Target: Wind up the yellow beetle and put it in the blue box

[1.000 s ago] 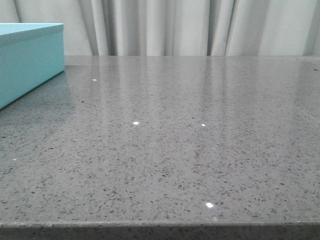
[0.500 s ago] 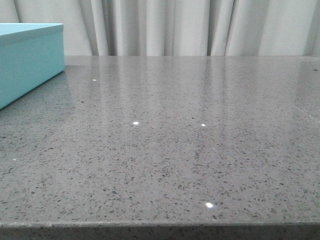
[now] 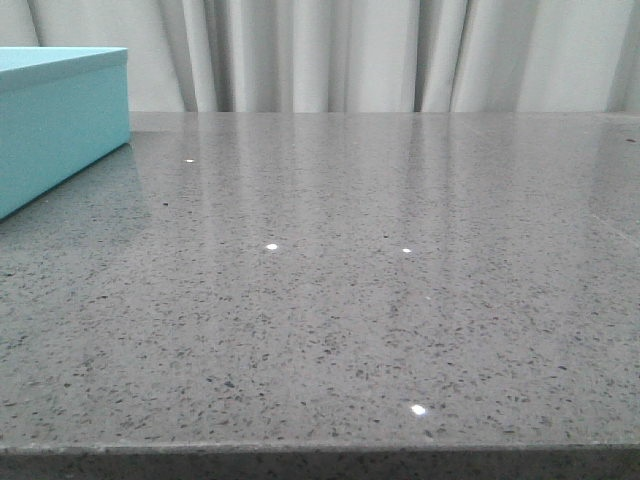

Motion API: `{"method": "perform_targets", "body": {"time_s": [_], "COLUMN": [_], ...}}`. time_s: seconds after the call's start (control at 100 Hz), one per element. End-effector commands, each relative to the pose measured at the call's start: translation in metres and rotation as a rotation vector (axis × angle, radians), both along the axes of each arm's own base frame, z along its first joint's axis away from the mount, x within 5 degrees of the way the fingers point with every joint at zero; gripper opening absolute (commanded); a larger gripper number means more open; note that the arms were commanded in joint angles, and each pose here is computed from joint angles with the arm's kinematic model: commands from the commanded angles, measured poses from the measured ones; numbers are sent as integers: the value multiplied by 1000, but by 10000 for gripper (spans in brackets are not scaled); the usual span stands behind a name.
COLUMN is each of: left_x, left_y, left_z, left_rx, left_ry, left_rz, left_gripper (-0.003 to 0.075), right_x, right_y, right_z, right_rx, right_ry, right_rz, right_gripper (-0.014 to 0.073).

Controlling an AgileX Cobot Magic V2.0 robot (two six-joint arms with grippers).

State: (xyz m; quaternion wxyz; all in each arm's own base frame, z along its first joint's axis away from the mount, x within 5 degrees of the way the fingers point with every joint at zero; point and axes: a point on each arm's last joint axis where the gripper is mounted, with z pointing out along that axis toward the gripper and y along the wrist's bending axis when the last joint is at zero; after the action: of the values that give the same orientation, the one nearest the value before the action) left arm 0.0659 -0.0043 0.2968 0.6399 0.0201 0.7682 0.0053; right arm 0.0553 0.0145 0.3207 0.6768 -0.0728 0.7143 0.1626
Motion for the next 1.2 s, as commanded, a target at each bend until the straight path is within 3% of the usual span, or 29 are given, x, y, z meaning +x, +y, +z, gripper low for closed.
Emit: {"method": "perform_targets", "body": {"time_s": [0.0, 1.08, 1.19], "left_x": [-8, -18, -17], "left_y": [1, -1, 2], "left_z": [7, -2, -5], "left_rx": [-14, -25, 56], "left_ry": [-132, -164, -169], "left_rz": [22, 15, 42], "left_gripper": [-20, -20, -20], "right_x": [-3, -4, -4], "right_y": [1, 1, 1], "right_z": [10, 3, 3], "right_rx": [-6, -4, -4], "right_ry": [-117, -128, -128], "right_rz": [25, 33, 33], "right_gripper": [-68, -68, -68]}}
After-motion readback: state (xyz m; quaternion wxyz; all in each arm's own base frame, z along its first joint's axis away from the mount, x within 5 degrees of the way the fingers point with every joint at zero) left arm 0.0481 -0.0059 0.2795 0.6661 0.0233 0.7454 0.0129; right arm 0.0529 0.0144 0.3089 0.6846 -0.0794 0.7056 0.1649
